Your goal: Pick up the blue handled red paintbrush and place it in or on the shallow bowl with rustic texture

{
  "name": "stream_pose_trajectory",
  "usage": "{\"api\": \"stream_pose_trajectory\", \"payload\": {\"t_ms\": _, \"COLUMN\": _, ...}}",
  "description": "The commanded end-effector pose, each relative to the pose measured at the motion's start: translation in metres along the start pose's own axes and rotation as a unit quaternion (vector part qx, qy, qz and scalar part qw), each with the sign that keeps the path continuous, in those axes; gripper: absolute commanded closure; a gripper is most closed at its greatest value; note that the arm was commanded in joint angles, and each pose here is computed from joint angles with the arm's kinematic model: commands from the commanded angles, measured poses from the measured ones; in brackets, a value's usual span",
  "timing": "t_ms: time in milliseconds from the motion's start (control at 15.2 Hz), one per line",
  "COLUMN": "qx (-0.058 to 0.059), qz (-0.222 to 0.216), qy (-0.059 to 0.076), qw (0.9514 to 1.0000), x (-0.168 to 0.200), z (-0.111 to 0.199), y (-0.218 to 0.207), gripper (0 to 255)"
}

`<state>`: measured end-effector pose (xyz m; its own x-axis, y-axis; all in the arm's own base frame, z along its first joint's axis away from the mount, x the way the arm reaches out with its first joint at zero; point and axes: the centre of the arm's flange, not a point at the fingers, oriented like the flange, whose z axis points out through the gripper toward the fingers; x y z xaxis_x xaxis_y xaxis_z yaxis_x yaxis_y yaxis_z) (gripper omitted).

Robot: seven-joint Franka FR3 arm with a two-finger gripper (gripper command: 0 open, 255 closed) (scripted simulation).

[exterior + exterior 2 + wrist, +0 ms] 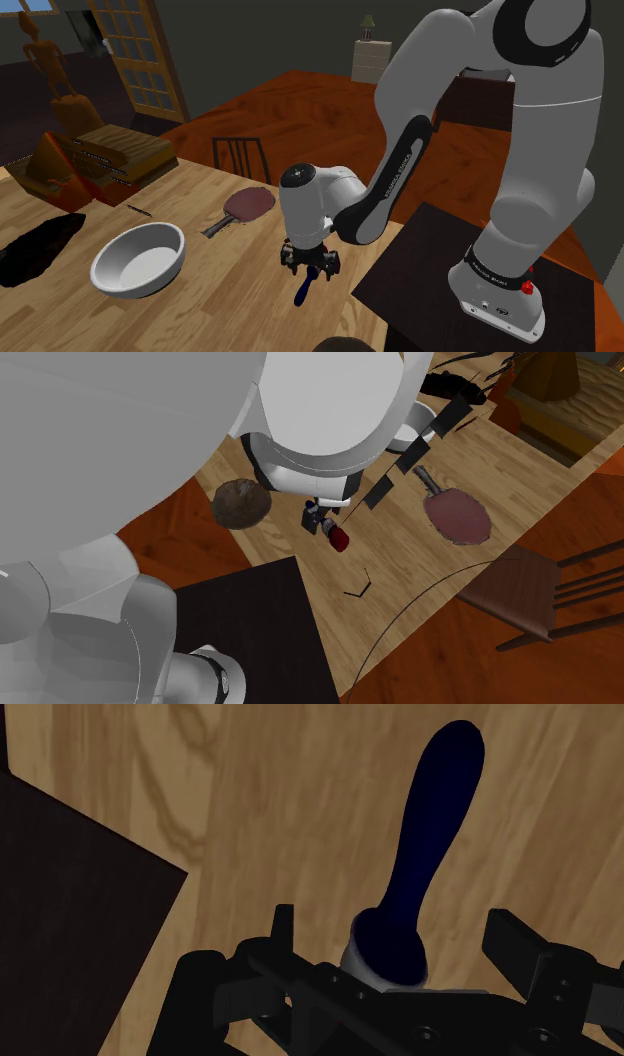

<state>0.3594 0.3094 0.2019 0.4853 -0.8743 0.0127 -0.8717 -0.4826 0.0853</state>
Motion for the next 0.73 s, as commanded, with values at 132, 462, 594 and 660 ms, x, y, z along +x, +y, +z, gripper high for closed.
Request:
{"api": "stream_pose_trajectory", "payload": {"t_ms": 132, "qx": 0.0, "qz": 0.0, "qy": 0.0, "qw": 1.0, "x": 0.0, "z": 0.0002, "y": 0.0, "gripper": 0}}
{"api": "stream_pose_trajectory", "payload": {"t_ms": 462, "qx": 0.0, "qz": 0.0, "qy": 0.0, "qw": 1.0, "x": 0.0, "z": 0.0002, "y": 0.0, "gripper": 255}}
{"api": "stream_pose_trajectory", "payload": {"t_ms": 594, "qx": 0.0, "qz": 0.0, "qy": 0.0, "qw": 1.0, "x": 0.0, "z": 0.0002, "y": 0.0, "gripper": 255}}
{"api": "stream_pose_trajectory", "payload": {"t_ms": 660, "qx": 0.0, "qz": 0.0, "qy": 0.0, "qw": 1.0, "x": 0.0, "z": 0.0002, "y": 0.0, "gripper": 255}}
